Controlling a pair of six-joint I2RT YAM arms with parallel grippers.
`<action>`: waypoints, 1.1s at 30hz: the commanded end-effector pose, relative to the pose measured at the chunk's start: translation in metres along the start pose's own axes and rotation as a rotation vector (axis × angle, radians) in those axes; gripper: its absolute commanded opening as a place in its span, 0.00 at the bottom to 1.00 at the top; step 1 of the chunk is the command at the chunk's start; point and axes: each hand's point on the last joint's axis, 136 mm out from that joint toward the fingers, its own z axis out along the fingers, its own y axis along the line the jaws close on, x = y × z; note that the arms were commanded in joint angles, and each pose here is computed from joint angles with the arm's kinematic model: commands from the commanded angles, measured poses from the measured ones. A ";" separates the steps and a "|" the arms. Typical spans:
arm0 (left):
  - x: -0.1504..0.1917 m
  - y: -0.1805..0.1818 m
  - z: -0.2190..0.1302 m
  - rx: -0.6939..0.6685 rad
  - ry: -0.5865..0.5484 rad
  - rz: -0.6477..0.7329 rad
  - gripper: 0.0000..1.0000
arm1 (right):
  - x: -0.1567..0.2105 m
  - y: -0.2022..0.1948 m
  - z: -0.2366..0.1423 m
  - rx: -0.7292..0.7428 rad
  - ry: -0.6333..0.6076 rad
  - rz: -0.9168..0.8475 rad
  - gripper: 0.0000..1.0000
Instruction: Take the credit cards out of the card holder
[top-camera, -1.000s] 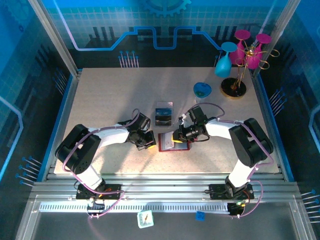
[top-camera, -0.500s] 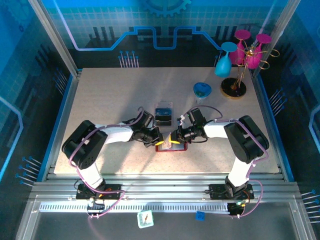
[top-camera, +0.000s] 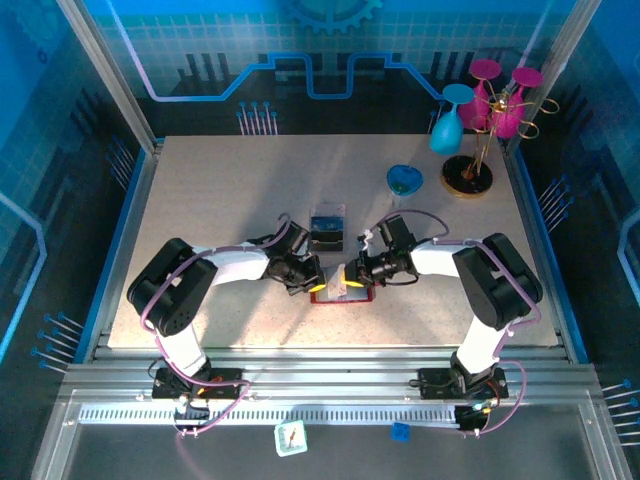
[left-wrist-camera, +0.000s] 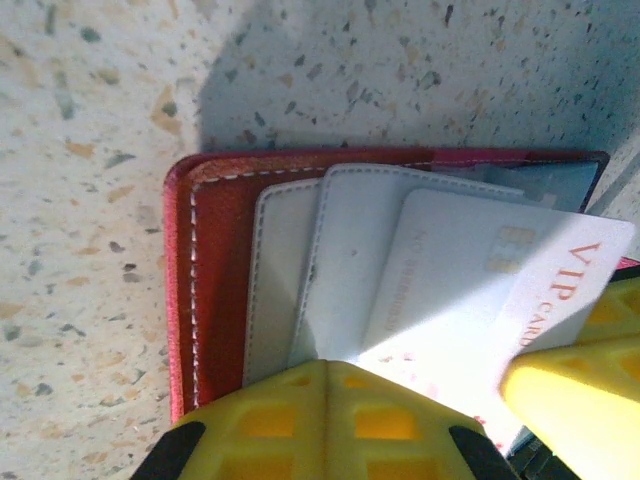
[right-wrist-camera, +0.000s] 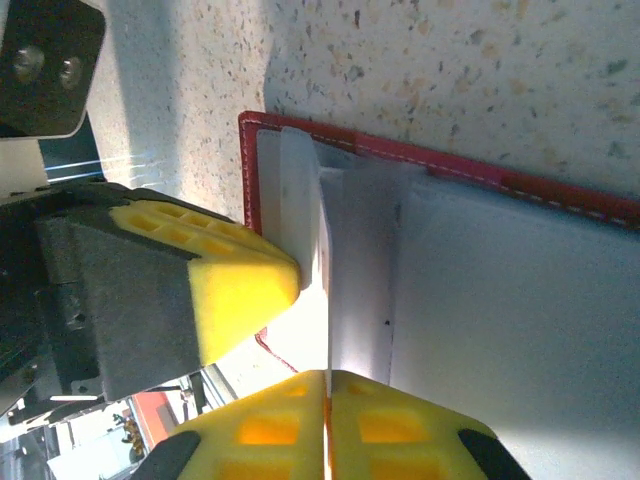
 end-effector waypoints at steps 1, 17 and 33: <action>0.013 0.045 0.008 -0.171 0.040 -0.050 0.03 | 0.004 -0.009 -0.011 0.027 0.001 0.008 0.09; 0.002 0.006 -0.025 -0.094 -0.037 0.026 0.13 | -0.022 0.027 -0.078 0.165 -0.043 -0.292 0.04; 0.001 0.017 -0.080 -0.108 -0.196 0.077 0.50 | -0.104 0.076 -0.109 0.421 0.082 -1.111 0.00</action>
